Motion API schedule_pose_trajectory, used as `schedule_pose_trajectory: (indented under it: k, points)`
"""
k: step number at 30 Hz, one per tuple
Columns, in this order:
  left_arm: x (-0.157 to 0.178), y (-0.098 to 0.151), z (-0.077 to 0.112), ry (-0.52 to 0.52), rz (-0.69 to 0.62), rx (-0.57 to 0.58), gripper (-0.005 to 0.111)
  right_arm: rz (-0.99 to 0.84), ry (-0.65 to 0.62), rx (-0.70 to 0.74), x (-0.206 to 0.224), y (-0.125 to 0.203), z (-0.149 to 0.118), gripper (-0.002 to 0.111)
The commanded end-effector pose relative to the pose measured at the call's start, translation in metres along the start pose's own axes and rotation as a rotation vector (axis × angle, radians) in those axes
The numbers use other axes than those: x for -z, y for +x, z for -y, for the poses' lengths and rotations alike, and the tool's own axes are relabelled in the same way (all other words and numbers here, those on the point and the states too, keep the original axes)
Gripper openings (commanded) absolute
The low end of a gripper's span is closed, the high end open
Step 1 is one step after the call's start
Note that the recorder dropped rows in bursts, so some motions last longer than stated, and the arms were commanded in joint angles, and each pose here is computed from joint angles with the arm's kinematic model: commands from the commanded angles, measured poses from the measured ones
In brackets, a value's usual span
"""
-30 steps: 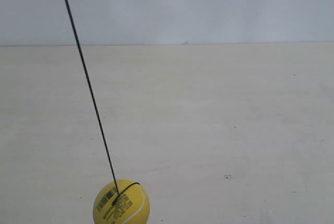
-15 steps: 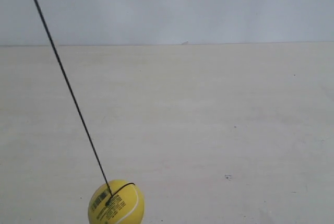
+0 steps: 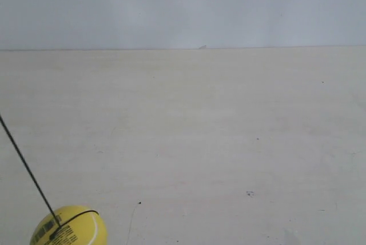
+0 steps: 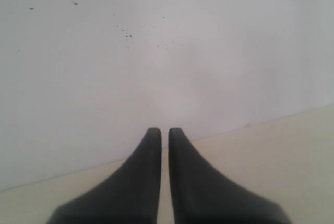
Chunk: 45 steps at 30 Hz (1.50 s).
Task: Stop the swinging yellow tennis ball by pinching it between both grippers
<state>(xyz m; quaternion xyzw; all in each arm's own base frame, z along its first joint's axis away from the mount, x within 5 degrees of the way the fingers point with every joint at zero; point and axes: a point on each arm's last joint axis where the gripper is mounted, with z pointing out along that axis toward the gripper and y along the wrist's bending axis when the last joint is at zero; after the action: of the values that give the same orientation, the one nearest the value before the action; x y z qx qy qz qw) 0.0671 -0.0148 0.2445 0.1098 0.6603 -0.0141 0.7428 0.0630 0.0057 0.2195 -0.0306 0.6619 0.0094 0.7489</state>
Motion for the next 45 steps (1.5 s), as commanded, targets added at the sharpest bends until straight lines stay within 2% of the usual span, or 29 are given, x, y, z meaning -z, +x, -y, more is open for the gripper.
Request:
schedule_pose_trajectory:
  k: [1,7,11,45]
  points:
    - [0.001,0.0,0.0,-0.002,0.002,-0.003,0.005,-0.109,0.049,0.094,0.002,0.01,0.005,0.0]
    - [0.001,0.0,0.0,-0.002,0.002,-0.003,0.005,-0.211,0.039,0.097,0.009,0.021,0.004,0.0]
    - [0.001,0.0,0.0,-0.002,0.002,-0.003,0.005,-0.343,0.026,0.094,0.013,0.033,0.004,0.0]
    - [0.001,0.0,0.0,-0.002,0.002,-0.003,0.005,-0.372,0.017,0.074,0.014,0.035,0.003,0.0]
